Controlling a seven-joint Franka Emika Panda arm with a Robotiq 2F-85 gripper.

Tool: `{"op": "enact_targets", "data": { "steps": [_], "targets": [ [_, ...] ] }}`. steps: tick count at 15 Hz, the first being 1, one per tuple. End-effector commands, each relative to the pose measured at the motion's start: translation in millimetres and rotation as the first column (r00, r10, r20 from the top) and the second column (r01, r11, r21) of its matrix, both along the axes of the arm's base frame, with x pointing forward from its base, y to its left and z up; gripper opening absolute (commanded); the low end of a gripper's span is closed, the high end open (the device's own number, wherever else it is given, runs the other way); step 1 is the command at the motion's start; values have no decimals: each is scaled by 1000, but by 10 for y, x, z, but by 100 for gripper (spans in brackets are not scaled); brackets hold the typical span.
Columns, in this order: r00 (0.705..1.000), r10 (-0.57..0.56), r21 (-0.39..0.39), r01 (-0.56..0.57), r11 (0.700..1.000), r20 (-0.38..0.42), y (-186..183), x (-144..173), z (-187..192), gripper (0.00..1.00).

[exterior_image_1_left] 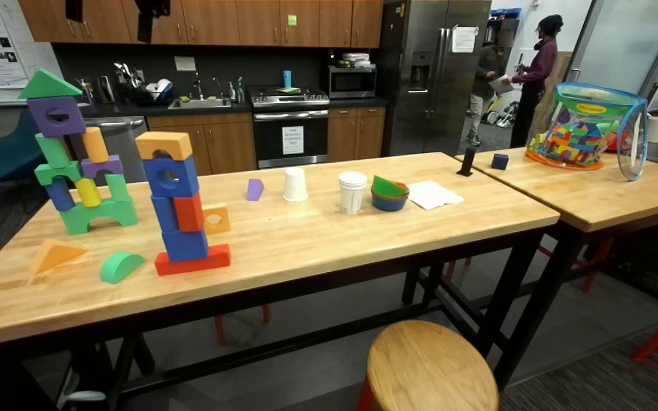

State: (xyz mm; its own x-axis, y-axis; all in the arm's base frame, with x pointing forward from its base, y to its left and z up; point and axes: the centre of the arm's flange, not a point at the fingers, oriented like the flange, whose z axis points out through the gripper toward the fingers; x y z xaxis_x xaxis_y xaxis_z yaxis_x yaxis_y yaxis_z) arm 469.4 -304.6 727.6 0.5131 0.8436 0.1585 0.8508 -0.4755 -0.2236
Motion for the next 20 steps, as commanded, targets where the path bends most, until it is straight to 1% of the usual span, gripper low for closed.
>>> {"op": "enact_targets", "data": {
  "steps": [1,2,4,6,8,10,12,13,14,15,16,19,20],
  "targets": [
    [994,-110,111,107,988,22,0,11,4,100],
    [987,-160,156,156,975,17,3,30,-38,100],
    [966,-259,209,252,945,7,9,82,-108,100],
    [933,-360,258,351,900,-15,0,142,-161,100],
    [889,-456,300,446,843,-41,-18,210,-204,100],
    [836,-545,338,529,778,-54,-28,267,-201,100],
    [777,-629,370,588,719,-11,-20,344,-171,100],
    [758,-650,372,589,717,54,-34,384,-130,100],
    [801,-599,363,561,744,-9,-227,519,-44,100],
    [786,-618,375,567,733,21,-250,556,-6,100],
    [779,-626,381,569,729,35,-258,571,12,100],
    [775,-631,383,571,726,40,-261,576,24,100],
    [746,-665,393,602,695,35,-273,590,44,100]
  ]
}}
